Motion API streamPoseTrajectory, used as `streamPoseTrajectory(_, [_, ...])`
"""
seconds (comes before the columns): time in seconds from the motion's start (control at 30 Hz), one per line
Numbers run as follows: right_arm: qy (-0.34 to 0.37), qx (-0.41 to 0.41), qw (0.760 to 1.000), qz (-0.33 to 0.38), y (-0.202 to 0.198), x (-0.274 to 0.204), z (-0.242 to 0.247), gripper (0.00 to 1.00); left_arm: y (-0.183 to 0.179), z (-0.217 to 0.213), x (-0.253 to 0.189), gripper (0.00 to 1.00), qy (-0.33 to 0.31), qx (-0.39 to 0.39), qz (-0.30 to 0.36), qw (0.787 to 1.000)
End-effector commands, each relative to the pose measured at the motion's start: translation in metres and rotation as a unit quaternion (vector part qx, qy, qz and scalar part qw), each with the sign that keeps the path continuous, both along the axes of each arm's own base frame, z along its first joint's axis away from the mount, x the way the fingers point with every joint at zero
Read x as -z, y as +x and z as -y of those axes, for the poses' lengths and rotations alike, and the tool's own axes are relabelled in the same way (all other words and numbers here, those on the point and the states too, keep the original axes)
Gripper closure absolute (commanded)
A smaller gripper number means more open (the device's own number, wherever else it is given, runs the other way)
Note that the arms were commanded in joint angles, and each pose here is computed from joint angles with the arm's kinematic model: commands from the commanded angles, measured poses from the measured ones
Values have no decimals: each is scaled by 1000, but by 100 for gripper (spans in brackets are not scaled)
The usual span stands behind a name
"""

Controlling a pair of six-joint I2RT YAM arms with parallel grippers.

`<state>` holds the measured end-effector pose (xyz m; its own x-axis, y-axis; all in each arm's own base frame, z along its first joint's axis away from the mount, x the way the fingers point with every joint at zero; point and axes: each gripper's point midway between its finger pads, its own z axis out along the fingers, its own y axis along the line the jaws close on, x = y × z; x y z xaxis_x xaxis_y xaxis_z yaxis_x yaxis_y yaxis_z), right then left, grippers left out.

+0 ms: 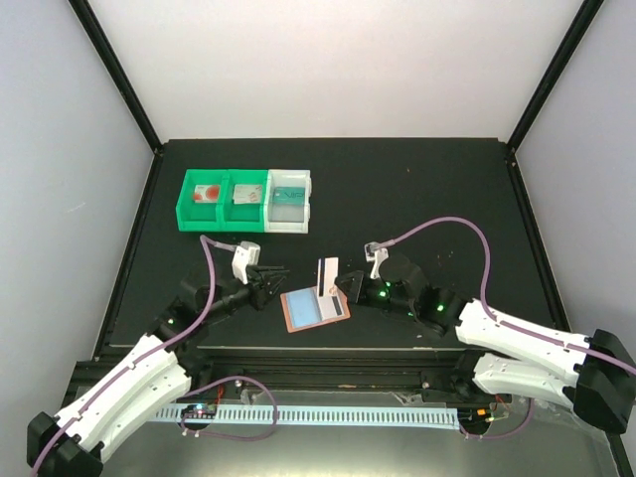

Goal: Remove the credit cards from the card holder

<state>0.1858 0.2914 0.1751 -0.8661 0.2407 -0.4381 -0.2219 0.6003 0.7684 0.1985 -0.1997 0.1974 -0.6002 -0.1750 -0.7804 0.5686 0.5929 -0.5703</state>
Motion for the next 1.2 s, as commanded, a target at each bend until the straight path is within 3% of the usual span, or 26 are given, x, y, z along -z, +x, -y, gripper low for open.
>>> streamPoseTrajectory(0.0, [11,-1,1000,17,2,-21,-1,99,-12,9,-30,72,10,56,87,995])
streamPoseTrajectory(0.1, [41,-14,999,10,-2,-35,-7,99,-21,8,-48,72,15,70,168,983])
streamPoseTrajectory(0.17, [72,-47,995,49,-7,-55,-16,99,-15,-2,-56,72,4,30,177,984])
streamPoseTrajectory(0.23, [56,-70,990,106,-6,-63,-18,99,-7,-10,-61,71,-14,-11,144,989])
streamPoseTrajectory(0.33, [-7,-77,974,212,4,-66,-11,99,-4,-12,-66,58,-59,-35,47,997])
streamPoseTrajectory(0.43, [-47,-89,949,299,8,-62,-7,99,-10,-2,-69,57,-83,-19,-46,995])
streamPoseTrajectory(0.63, [-135,-121,862,474,2,-56,-8,99,-31,17,-80,51,-149,35,-189,970])
streamPoseTrajectory(0.8, [-220,-113,800,547,11,-55,-6,99,-45,24,-85,51,-241,59,-294,923])
streamPoseTrajectory(0.93, [-302,-131,702,631,4,-56,-17,99,-50,22,-84,51,-268,52,-339,900])
streamPoseTrajectory(1.17, [-338,-116,676,645,3,-64,-31,99,-50,23,-80,49,-283,49,-364,886])
